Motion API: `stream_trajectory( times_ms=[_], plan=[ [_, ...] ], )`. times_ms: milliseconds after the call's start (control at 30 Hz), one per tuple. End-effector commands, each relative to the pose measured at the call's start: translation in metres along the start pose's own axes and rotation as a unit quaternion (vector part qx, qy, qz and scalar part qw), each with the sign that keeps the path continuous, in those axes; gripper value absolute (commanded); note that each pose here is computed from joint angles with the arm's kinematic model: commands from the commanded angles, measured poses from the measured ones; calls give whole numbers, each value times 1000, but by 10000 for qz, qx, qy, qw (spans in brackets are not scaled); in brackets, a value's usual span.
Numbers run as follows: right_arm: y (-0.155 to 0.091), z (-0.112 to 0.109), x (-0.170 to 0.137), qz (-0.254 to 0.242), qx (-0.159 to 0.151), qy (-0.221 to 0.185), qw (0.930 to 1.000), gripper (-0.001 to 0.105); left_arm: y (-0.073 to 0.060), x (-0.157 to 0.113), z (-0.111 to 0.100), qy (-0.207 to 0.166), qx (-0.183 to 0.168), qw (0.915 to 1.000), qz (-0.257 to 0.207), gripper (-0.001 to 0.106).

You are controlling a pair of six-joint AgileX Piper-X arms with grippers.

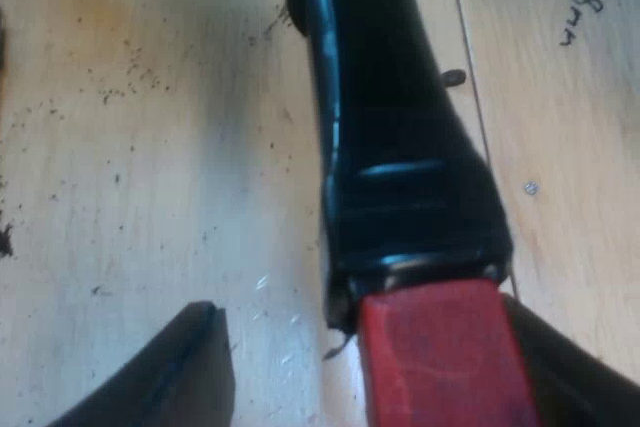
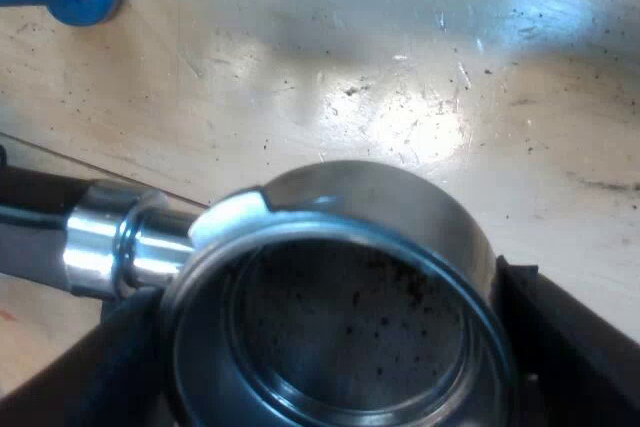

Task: Put the handle in the coffee machine

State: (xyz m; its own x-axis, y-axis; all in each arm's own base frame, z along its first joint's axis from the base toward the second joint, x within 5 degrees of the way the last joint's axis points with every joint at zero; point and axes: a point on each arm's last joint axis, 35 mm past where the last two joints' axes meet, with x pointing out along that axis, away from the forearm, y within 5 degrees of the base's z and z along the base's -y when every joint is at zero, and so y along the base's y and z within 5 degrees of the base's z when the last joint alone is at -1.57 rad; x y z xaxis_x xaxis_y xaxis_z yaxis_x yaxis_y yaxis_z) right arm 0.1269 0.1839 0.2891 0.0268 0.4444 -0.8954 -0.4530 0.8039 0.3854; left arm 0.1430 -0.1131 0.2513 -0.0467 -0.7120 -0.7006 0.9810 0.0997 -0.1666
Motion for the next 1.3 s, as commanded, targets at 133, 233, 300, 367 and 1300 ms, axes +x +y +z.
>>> stream_trajectory(
  times_ms=[133,233,300,367,1300],
  plan=[
    [3,3,-8,217,-36,-143,9997,0,-1,0,2,-108,53,9998,-137,35],
    [4,3,-8,227,-42,-162,9996,0,-1,0,2,-108,75,9998,-137,17],
    [4,3,-8,218,-42,-169,9996,0,-1,0,2,-108,87,9998,-137,5],
    [3,4,-8,123,-23,-223,9997,0,-1,0,2,-103,79,9998,-141,0],
    [-1,14,-11,-781,-127,-1045,9914,82,-2,0,1,-162,46,9996,-230,0]
  ],
)
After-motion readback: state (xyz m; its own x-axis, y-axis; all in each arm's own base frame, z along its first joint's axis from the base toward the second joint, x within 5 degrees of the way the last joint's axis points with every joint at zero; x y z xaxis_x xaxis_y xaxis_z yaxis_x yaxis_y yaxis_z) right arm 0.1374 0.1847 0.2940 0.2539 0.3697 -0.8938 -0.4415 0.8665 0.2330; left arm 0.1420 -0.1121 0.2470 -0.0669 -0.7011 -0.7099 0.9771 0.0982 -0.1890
